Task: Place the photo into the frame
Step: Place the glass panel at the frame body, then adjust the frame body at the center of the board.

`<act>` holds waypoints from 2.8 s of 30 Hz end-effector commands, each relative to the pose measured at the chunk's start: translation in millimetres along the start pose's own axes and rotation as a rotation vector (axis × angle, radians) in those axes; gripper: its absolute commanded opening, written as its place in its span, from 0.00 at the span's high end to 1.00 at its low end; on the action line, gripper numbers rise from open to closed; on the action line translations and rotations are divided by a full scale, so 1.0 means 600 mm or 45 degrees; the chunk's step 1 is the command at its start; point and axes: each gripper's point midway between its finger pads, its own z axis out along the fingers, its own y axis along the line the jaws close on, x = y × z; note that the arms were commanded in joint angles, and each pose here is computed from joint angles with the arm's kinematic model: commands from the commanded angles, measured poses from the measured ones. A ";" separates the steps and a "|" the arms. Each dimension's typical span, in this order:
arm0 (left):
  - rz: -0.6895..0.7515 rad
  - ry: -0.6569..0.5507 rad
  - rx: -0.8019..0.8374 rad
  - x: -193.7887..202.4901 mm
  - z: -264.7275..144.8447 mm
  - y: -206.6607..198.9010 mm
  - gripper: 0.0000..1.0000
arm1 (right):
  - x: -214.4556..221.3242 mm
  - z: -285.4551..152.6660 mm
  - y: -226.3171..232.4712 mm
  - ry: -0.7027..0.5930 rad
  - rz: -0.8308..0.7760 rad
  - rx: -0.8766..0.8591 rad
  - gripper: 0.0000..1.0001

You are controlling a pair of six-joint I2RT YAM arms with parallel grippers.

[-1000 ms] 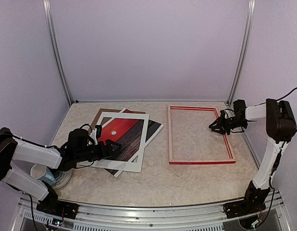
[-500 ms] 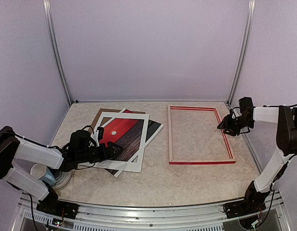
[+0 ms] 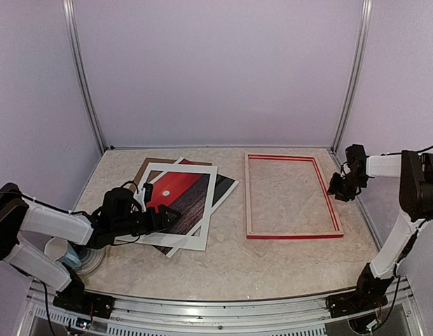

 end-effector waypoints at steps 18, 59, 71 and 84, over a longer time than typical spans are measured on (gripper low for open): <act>0.083 -0.042 0.089 -0.107 0.091 -0.089 0.13 | 0.092 0.037 -0.018 0.104 -0.044 0.047 0.81; 0.047 -0.142 0.159 -0.225 0.152 -0.116 0.12 | 0.220 -0.014 0.080 0.113 -0.529 0.066 0.87; 0.026 -0.079 0.086 -0.181 0.163 -0.068 0.08 | 0.199 0.027 0.147 0.109 -0.627 0.039 0.86; 0.004 -0.066 -0.006 -0.156 0.151 -0.009 0.06 | 0.166 -0.040 0.150 0.067 -0.528 0.101 0.42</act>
